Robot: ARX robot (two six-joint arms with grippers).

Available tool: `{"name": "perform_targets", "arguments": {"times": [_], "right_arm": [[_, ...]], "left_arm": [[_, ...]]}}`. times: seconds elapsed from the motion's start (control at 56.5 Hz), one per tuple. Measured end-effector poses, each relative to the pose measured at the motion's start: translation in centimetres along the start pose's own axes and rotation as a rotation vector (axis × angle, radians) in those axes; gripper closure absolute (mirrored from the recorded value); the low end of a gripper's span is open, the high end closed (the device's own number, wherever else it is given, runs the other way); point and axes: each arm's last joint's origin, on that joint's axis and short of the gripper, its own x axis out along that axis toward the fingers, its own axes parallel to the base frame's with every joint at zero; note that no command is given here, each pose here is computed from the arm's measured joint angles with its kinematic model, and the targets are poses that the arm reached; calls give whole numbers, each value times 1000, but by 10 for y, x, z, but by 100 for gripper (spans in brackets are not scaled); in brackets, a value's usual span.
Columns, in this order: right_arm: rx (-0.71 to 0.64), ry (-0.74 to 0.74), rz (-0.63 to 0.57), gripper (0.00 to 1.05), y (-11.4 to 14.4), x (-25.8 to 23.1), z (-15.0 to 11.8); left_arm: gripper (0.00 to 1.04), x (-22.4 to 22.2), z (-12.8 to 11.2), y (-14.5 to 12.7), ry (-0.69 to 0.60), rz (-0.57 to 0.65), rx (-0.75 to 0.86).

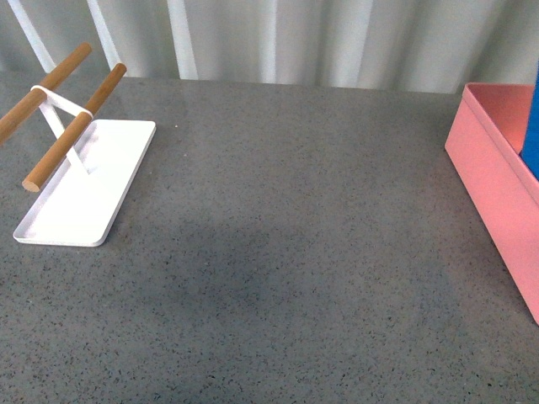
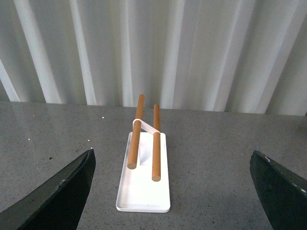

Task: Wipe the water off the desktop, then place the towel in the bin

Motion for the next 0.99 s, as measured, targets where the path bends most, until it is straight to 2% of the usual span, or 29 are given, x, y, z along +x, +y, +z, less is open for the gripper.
{"name": "perform_targets", "arguments": {"times": [0.142, 0.23, 0.39, 0.478, 0.567, 0.673, 0.832, 0.921, 0.992], "right_arm": [[-73, 23, -42, 7, 5, 7, -16], [-157, 6, -119, 7, 6, 16, -21], [-311, -70, -244, 7, -2, 32, -20], [-366, -72, -280, 7, -14, 32, -9], [-394, -88, -273, 7, -18, 31, 8], [-411, -97, -197, 7, -11, 25, 25], [-459, -15, -179, 7, -5, 20, 13], [-458, -44, -143, 7, 2, 21, 11], [-484, -12, -148, 7, 4, 20, 6]], "left_arm": [[7, 0, 0, 0, 0, 0, 0], [7, 0, 0, 0, 0, 0, 0], [7, 0, 0, 0, 0, 0, 0], [7, 0, 0, 0, 0, 0, 0], [7, 0, 0, 0, 0, 0, 0], [7, 0, 0, 0, 0, 0, 0], [7, 0, 0, 0, 0, 0, 0], [7, 0, 0, 0, 0, 0, 0], [7, 0, 0, 0, 0, 0, 0]]}}
